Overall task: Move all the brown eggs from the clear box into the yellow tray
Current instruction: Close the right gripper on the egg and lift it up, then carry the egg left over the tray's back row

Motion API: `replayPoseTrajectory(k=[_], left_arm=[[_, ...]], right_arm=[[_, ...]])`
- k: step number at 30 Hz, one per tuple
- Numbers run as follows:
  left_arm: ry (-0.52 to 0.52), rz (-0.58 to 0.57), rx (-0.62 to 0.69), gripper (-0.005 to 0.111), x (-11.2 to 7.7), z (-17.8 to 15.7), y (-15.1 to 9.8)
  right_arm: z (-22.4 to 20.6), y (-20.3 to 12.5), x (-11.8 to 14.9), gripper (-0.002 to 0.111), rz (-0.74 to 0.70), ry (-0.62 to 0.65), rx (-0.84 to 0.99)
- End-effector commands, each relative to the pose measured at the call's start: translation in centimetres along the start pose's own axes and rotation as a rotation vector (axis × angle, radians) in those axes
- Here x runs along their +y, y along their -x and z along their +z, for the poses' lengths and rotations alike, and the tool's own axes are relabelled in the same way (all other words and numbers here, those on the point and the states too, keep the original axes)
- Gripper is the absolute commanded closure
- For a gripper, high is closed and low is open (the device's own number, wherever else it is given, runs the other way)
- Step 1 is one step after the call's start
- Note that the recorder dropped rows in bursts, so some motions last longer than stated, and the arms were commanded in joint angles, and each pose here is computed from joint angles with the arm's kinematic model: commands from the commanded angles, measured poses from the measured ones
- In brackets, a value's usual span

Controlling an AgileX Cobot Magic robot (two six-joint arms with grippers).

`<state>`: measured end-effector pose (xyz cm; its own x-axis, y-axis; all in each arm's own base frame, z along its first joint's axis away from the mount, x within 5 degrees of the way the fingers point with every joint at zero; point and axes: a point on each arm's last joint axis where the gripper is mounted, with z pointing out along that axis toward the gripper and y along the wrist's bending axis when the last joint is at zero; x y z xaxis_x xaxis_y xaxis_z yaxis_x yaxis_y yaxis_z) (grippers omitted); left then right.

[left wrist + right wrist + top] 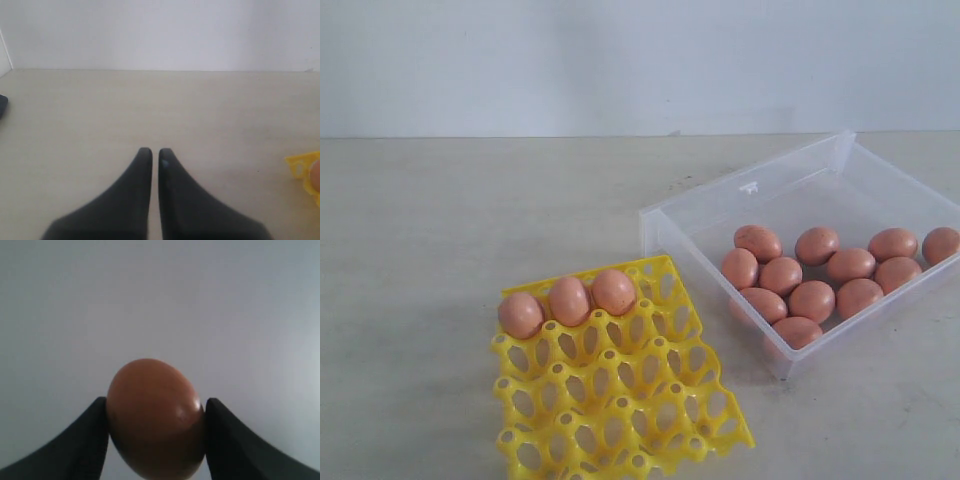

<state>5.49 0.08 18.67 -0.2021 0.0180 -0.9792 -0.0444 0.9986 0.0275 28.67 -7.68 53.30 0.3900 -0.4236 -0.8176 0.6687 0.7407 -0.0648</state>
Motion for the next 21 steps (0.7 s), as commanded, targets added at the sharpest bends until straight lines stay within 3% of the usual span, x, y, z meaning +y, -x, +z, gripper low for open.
replayPoseTrajectory(k=[1,4,7,9,10,13,17,21], left_arm=[[0.003,0.002,-0.011,0.103,0.0,0.0,0.1],[0.003,0.002,-0.011,0.103,0.0,0.0,0.1],[0.003,0.002,-0.011,0.103,0.0,0.0,0.1],[0.003,0.002,-0.011,0.103,0.0,0.0,0.1],[0.003,0.002,-0.011,0.103,0.0,0.0,0.1],[0.003,0.002,-0.011,0.103,0.0,0.0,0.1],[0.003,0.002,-0.011,0.103,0.0,0.0,0.1],[0.003,0.002,-0.011,0.103,0.0,0.0,0.1]], right_arm=[[0.5,2.9,1.3,0.108,0.348,0.217,-0.08],[0.6,4.2,2.0,0.108,0.686,0.347,-0.026],[0.2,3.8,3.2,0.108,0.707,0.466,0.065],[-0.2,3.6,3.9,0.108,0.512,0.548,0.043],[-0.5,3.4,4.4,0.108,0.233,0.604,0.001],[-0.9,3.2,4.9,0.108,-0.076,0.668,-0.081],[-1.2,3.7,5.3,0.108,-0.173,0.706,-0.18],[-1.3,4.5,5.3,0.108,-0.044,0.717,-0.223]])
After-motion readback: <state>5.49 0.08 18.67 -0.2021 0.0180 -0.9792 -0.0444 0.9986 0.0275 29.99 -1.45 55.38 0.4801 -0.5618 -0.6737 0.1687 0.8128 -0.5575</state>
